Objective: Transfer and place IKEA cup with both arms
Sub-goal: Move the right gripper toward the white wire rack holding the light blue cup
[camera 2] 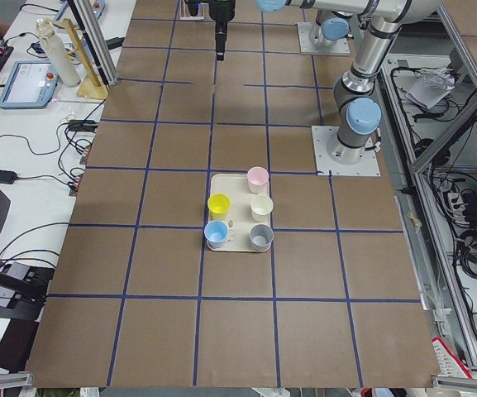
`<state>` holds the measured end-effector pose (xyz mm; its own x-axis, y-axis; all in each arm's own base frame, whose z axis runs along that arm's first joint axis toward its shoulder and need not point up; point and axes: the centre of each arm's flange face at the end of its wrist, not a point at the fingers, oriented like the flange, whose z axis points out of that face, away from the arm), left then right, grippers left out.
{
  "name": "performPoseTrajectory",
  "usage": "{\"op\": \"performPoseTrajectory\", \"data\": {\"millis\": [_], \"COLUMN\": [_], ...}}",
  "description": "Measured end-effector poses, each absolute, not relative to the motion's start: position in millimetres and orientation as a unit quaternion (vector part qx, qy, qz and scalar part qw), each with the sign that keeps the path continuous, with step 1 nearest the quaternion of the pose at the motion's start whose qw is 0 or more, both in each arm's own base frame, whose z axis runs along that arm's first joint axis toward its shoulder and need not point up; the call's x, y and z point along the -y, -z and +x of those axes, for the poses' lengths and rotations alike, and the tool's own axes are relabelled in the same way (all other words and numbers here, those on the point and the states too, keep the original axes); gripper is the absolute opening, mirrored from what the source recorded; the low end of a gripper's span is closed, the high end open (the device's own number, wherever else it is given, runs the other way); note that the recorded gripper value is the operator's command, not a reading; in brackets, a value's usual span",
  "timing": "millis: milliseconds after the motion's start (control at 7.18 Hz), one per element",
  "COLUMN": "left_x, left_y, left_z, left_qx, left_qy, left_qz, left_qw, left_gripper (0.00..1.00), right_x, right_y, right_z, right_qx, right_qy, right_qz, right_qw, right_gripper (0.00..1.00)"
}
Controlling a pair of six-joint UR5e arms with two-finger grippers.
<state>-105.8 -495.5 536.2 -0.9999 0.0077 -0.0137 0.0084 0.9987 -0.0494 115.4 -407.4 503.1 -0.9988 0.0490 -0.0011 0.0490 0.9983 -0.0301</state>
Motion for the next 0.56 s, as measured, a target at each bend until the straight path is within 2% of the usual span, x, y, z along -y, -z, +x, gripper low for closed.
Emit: {"op": "performPoseTrajectory", "data": {"millis": [557], "left_x": [496.0], "left_y": [-536.0], "left_z": [-106.7], "left_qx": [-1.0], "left_qy": [0.025], "left_qz": [0.004], "left_qw": [0.003], "left_gripper": [1.0], "right_x": [408.5], "right_y": [-502.6], "right_z": [109.1], "right_qx": [-1.0], "right_qy": [0.012], "right_qz": [0.024], "right_qw": [-0.016], "right_gripper": [1.0]}}
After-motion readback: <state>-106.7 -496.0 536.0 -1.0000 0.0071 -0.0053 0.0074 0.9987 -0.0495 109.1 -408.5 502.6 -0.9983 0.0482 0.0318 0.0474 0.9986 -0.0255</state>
